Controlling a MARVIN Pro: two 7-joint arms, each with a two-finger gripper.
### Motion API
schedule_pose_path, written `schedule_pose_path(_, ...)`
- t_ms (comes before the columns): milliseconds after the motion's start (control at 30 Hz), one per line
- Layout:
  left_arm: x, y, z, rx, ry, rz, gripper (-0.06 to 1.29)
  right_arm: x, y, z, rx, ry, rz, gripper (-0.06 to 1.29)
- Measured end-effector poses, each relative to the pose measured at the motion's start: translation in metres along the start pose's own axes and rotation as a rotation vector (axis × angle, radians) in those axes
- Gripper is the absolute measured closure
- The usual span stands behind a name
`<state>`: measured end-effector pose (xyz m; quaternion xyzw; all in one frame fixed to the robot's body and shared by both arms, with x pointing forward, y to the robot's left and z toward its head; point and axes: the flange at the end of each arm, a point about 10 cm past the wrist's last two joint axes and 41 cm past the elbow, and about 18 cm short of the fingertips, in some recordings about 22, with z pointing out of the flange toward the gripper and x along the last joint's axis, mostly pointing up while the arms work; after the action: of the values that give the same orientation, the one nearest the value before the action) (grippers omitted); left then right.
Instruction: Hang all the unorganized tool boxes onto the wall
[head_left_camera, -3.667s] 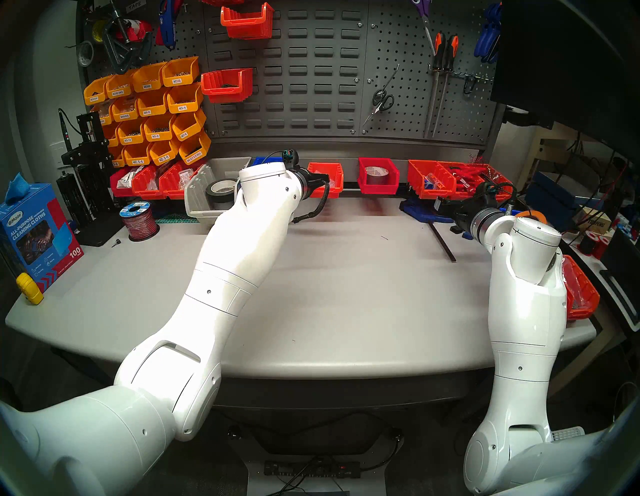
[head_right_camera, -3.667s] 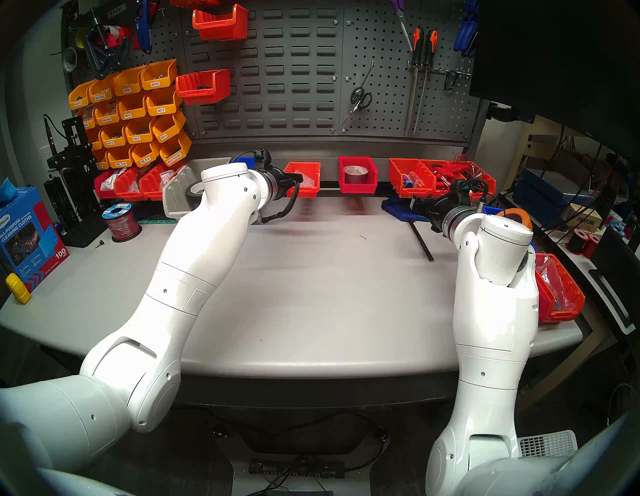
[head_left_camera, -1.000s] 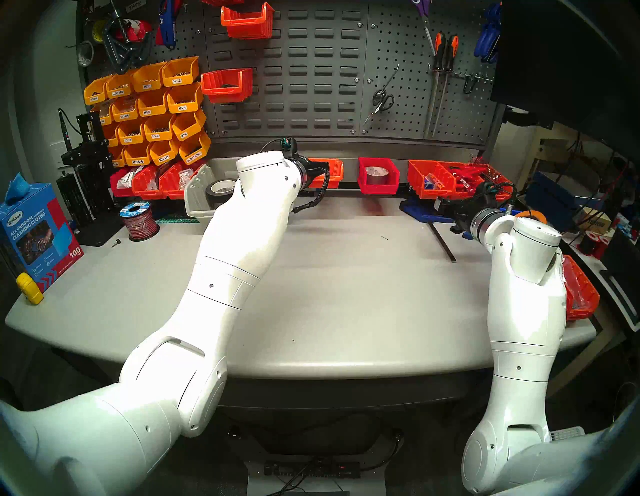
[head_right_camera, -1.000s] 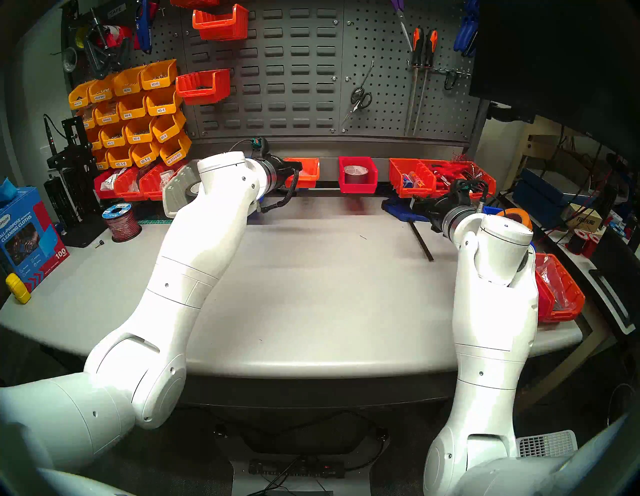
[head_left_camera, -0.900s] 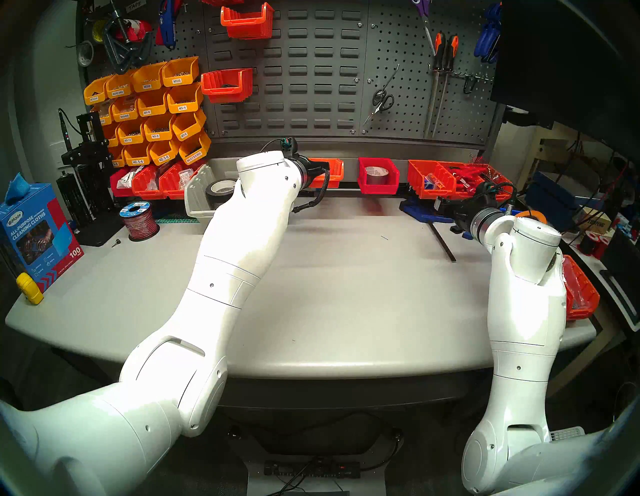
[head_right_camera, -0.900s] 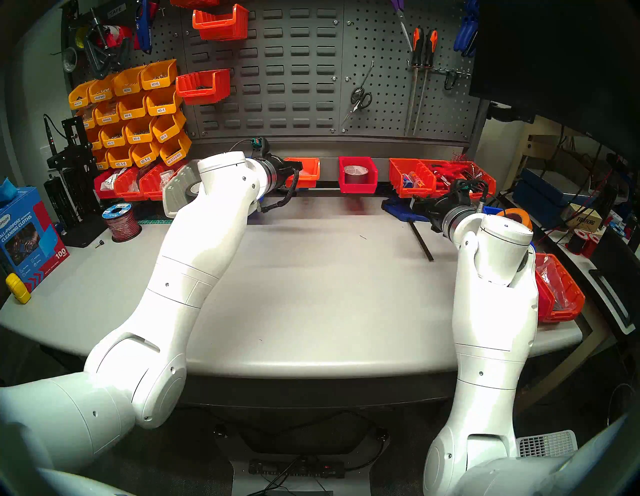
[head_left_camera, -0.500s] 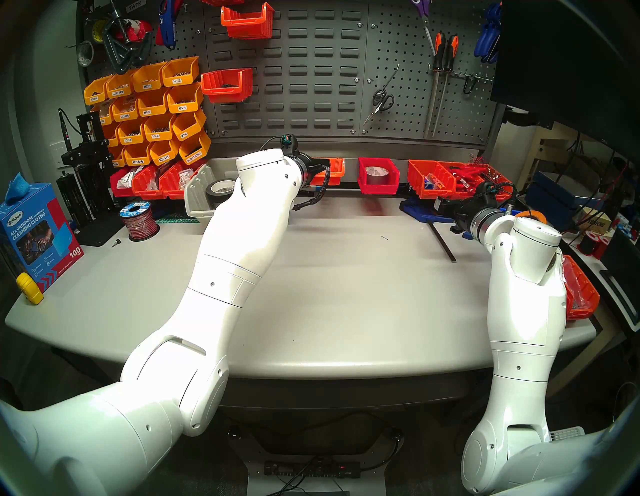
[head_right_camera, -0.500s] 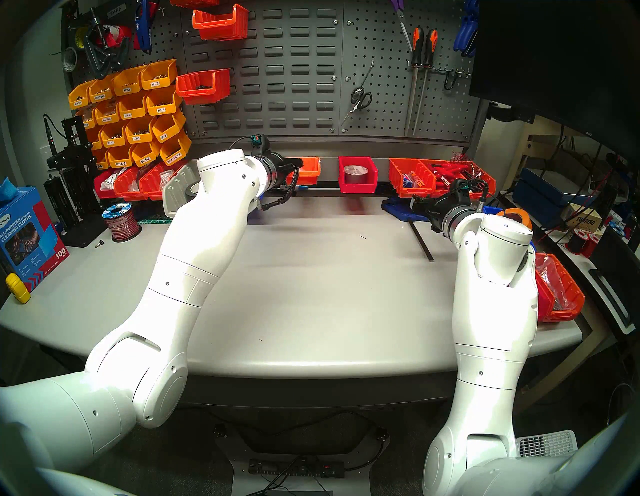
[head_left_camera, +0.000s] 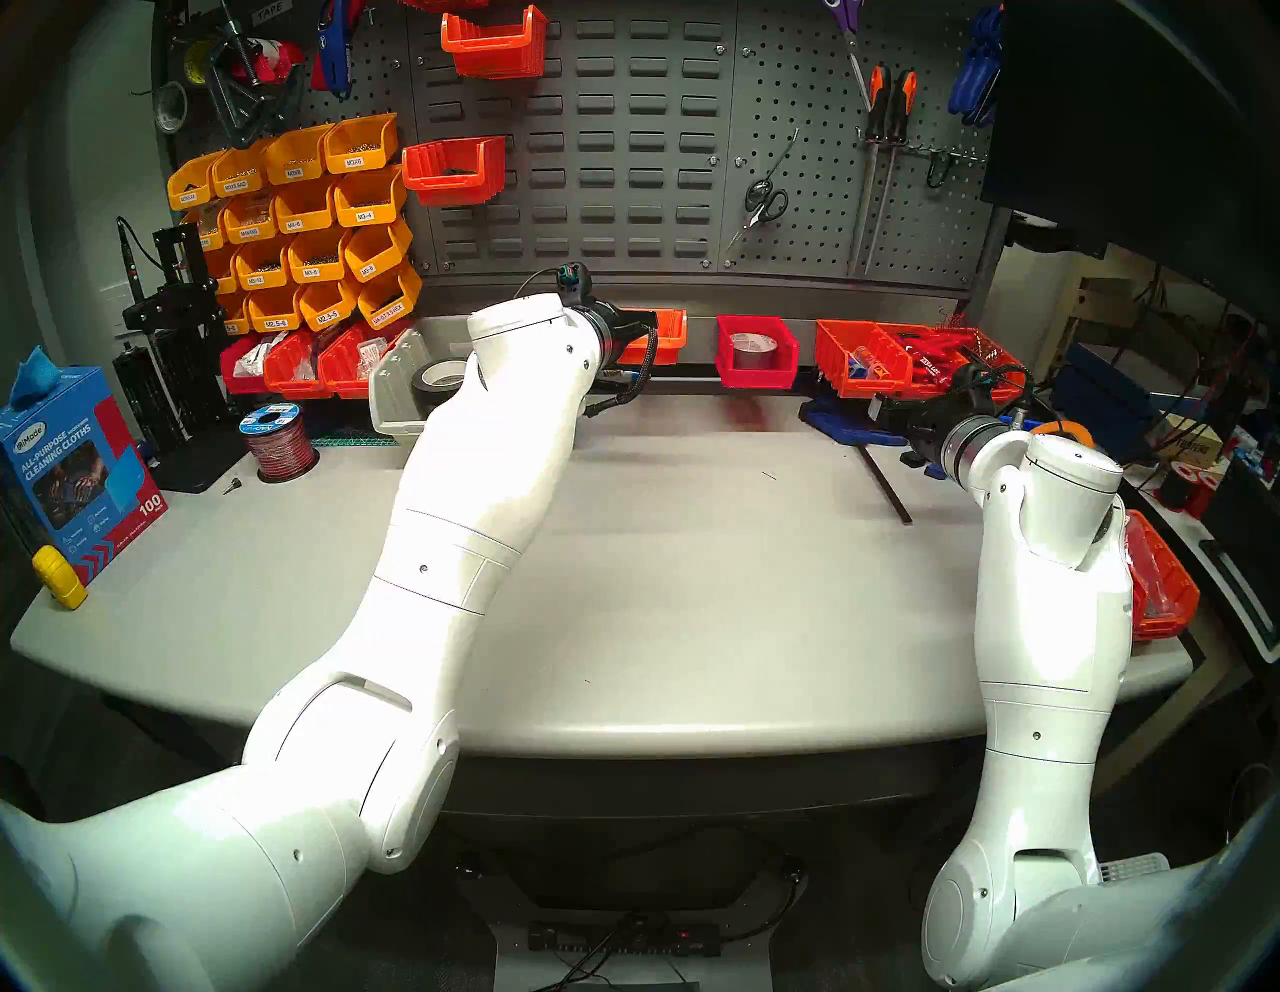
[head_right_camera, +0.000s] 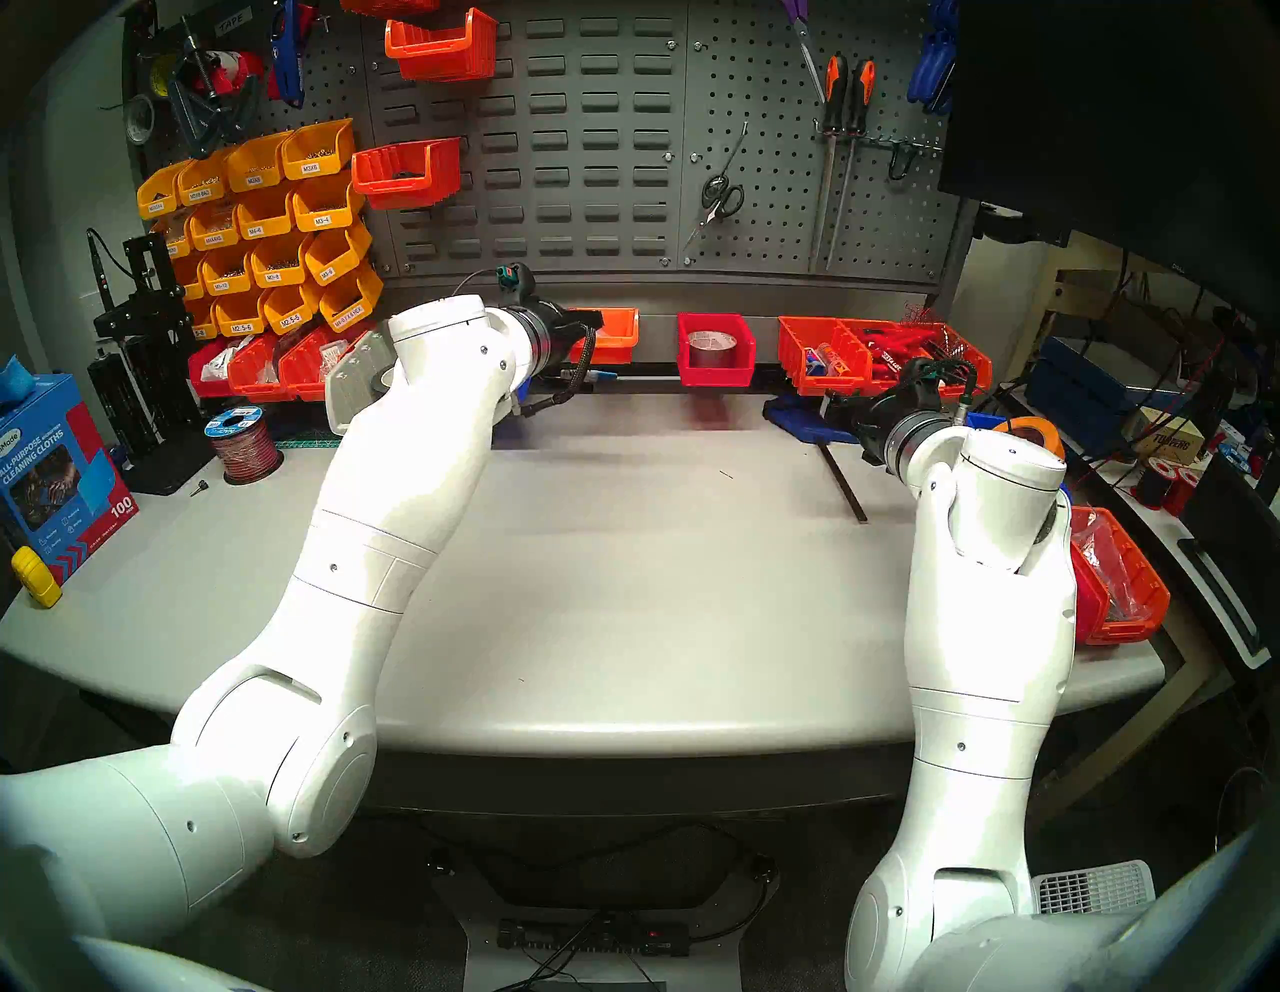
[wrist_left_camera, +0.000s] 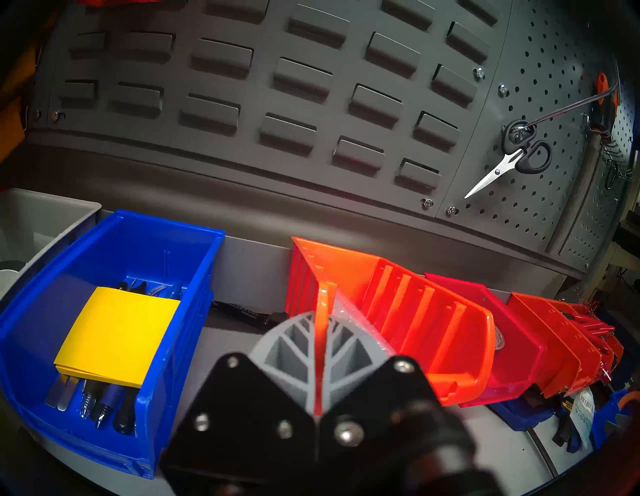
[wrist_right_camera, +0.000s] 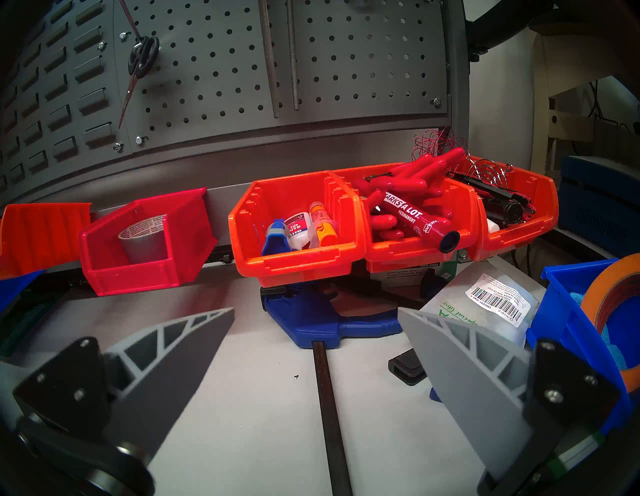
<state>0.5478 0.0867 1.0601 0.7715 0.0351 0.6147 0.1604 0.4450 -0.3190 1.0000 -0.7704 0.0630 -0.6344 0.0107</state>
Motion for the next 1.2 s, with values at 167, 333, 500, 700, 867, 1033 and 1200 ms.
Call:
schedule_pose_path(167,-0.0025,-0.0004,0.0029,-0.001,0.002,-0.005,1.25,0.0,0.0,0.0,0.0,0.0,0.0,0.0)
schedule_pose_path(333,-0.0044,-0.0004,0.0059,-0.007,0.013,-0.013,1.25,0.0001,-0.0001,0.0,0.001,0.0,0.0,0.0)
schedule_pose_path(500,-0.0047,0.0005,0.0075,-0.018,0.029,-0.02,1.25,0.0001,-0.0001,0.0,0.001,0.0,0.0,0.0)
schedule_pose_path(700,-0.0042,0.0017,0.0085,-0.027,0.044,-0.025,1.25,0.0002,-0.0002,0.0,0.001,0.0,0.001,0.0)
schedule_pose_path(867,-0.0038,0.0022,0.0092,-0.034,0.056,-0.028,1.25,0.0002,-0.0001,0.0,0.0,0.0,0.0,0.0)
schedule_pose_path(1033,-0.0041,0.0024,0.0096,-0.037,0.062,-0.031,1.25,0.0002,-0.0001,0.0,0.0,0.0,0.0,0.0)
schedule_pose_path(1200,-0.0054,0.0022,0.0097,-0.039,0.062,-0.032,1.25,0.0001,-0.0001,0.0,0.0,0.0,0.0,0.0)
